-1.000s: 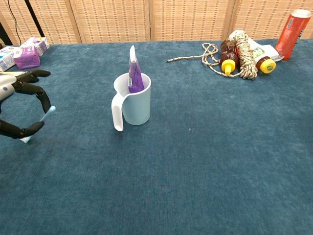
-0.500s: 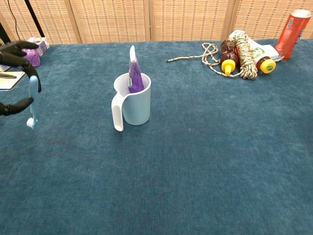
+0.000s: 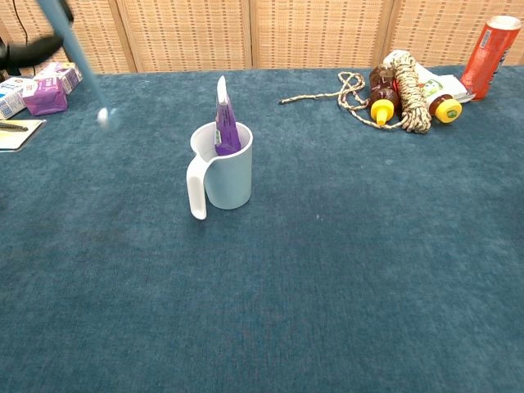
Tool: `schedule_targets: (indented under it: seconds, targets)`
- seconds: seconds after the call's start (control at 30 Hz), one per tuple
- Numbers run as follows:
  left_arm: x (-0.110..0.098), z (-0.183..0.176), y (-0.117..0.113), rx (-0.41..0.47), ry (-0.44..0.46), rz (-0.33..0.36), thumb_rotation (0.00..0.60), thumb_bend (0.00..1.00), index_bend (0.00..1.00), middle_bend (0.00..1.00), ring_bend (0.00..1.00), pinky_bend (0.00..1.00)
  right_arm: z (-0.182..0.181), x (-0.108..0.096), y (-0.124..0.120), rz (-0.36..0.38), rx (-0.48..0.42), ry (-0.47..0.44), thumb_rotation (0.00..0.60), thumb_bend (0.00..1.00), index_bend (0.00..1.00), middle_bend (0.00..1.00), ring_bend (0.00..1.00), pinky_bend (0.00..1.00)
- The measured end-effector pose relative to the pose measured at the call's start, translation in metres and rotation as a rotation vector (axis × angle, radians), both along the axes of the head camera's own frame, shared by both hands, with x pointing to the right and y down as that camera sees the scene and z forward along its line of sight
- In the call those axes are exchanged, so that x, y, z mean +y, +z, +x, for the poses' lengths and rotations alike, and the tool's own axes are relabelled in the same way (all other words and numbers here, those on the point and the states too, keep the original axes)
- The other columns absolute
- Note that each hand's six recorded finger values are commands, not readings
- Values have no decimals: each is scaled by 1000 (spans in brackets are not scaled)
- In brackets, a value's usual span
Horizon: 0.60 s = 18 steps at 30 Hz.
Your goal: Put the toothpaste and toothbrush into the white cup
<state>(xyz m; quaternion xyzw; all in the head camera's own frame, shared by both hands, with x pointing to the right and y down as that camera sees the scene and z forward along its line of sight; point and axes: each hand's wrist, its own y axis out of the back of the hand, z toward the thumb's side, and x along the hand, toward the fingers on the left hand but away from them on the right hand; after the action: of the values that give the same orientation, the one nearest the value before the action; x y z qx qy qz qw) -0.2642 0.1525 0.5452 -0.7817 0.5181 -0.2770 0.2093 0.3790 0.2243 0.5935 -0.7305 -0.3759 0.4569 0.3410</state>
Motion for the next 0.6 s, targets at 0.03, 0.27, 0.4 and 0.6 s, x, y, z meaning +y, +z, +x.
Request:
schedule_targets:
  seconds: [0.03,0.27,0.4,0.6]
  targets:
    - [-2,4,-3,30,3,16,600,394,555,0,0,0,0,0,0,-1,1,0,600,0,0,0,0,0]
    - [-11,29,-7,119,32,61,600,394,555,0,0,0,0,0,0,-1,1,2,600,0,0,0,0,0]
    - [-13,50,5,133,62,29,600,394,555,0,0,0,2,-1,0,3,0,8,600,0,0,0,0,0]
    - [-10,64,16,153,83,-3,600,394,555,0,0,0,4,-3,-1,4,-1,15,600,0,0,0,0,0]
